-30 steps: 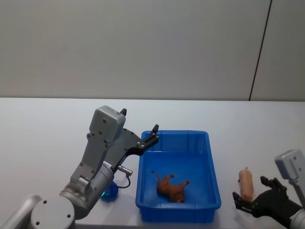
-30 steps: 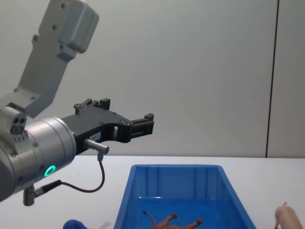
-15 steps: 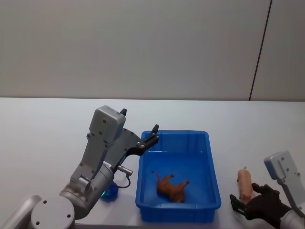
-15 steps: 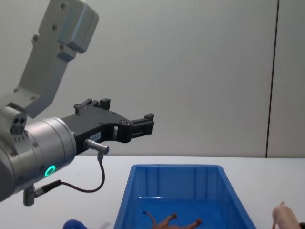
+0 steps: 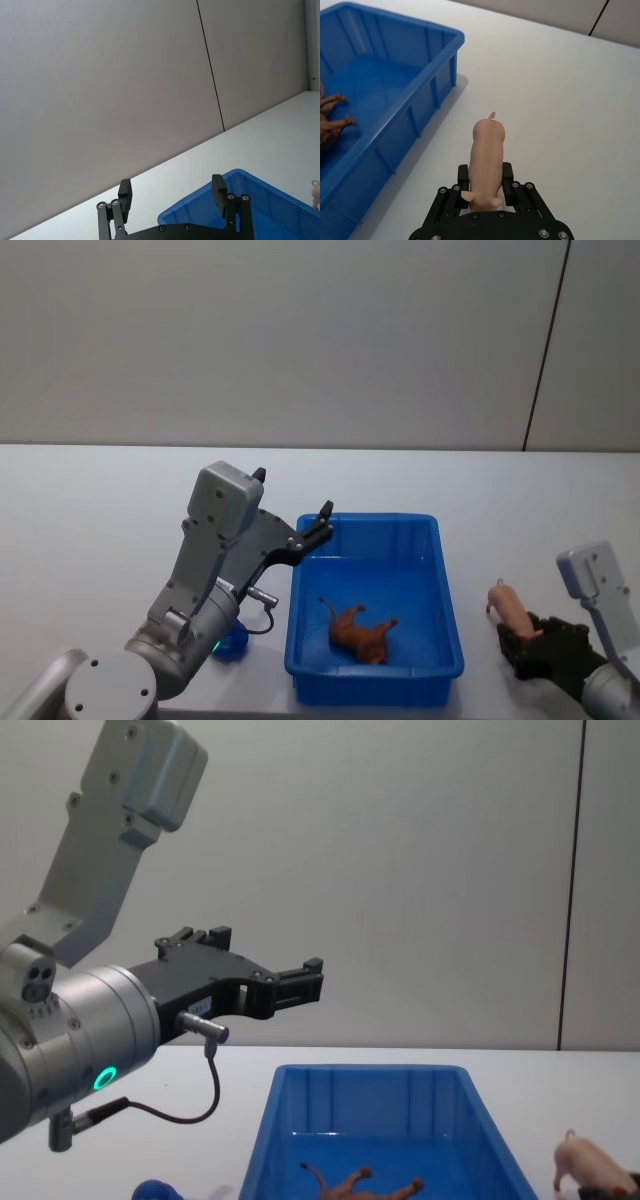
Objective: Pick up the two dolls from the table and place them into the box.
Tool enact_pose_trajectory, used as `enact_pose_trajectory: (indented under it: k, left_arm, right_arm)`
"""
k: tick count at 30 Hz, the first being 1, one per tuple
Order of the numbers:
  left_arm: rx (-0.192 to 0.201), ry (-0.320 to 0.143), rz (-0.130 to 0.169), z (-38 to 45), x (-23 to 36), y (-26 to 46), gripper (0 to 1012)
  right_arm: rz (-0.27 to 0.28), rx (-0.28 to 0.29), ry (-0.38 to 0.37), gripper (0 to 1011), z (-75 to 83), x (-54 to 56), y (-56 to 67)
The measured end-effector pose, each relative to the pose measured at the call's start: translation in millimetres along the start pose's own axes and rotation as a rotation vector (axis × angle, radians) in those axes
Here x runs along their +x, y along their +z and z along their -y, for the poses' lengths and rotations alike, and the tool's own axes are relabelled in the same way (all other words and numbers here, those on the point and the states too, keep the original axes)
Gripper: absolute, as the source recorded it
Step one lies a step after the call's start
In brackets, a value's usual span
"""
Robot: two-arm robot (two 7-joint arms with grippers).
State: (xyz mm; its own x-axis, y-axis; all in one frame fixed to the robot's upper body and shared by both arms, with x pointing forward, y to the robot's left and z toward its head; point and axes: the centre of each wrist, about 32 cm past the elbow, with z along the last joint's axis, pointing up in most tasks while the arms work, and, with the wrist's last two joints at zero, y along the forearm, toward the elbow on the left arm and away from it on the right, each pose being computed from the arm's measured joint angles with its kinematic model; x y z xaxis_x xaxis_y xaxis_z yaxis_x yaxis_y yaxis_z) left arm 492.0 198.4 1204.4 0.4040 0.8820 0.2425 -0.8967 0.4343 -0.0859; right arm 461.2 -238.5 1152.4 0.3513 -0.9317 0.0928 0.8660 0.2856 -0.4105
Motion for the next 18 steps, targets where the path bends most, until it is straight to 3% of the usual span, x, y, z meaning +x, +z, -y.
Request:
enact_pose_trajectory:
  k: [8, 18]
  left_arm:
    - [0.000, 0.000, 0.000, 0.0, 0.0, 0.0, 1001]
    - [0.000, 0.000, 0.000, 0.0, 0.0, 0.0, 1001]
  right_arm:
    - [-0.008, 0.076, -0.026, 363, 0.9, 0.1, 8.2]
    - [-0.016, 0.196, 0.015, 363, 8.5, -2.6, 32.9]
